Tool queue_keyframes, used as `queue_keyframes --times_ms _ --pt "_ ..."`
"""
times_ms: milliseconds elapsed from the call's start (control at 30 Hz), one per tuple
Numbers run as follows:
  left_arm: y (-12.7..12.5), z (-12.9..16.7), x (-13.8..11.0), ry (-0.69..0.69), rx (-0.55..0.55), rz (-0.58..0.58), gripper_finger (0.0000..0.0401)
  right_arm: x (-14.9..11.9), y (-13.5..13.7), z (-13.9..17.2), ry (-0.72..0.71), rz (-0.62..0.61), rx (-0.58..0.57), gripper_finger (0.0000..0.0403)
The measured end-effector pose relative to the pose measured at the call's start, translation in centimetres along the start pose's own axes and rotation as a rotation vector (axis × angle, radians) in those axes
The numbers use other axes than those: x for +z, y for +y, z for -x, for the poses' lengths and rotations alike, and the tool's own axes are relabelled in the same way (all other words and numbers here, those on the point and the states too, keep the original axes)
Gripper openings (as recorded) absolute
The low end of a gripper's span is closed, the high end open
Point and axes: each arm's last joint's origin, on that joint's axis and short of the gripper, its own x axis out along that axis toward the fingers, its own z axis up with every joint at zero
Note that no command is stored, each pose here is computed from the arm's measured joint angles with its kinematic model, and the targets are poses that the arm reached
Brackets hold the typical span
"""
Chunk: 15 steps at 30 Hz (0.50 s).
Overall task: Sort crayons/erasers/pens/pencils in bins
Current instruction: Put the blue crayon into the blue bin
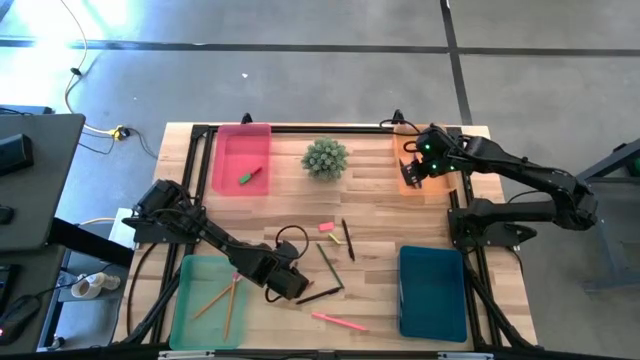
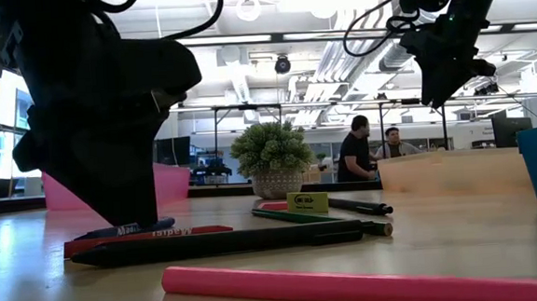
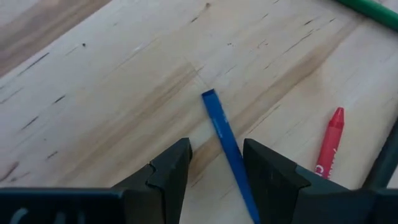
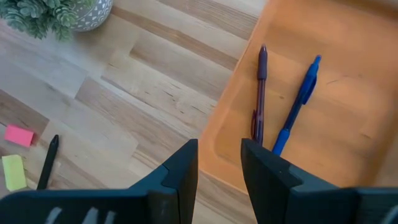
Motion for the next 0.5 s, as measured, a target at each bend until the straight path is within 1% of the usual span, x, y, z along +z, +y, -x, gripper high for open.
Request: queue_keyframes --times_ms 133,233,333,500 --pt "0.2 -0.1 0.2 0.009 0.020 0.000 0.0144 0.0 0.0 0.0 0.000 0.002 0.000 0.0114" --pt "0.4 -0.2 0.5 0.027 0.028 -0.001 0.0134 0.0 0.0 0.0 0.000 0.002 0.000 0.0114" --pt "0.6 -0.4 0.9 0.044 0.034 -0.015 0.0112 0.0 0.0 0.0 0.000 0.002 0.000 0.0114" --pt "0.7 -0.4 1.0 0.073 0.041 -0.026 0.0065 0.0 0.0 0.0 0.000 0.002 -0.001 0.0114"
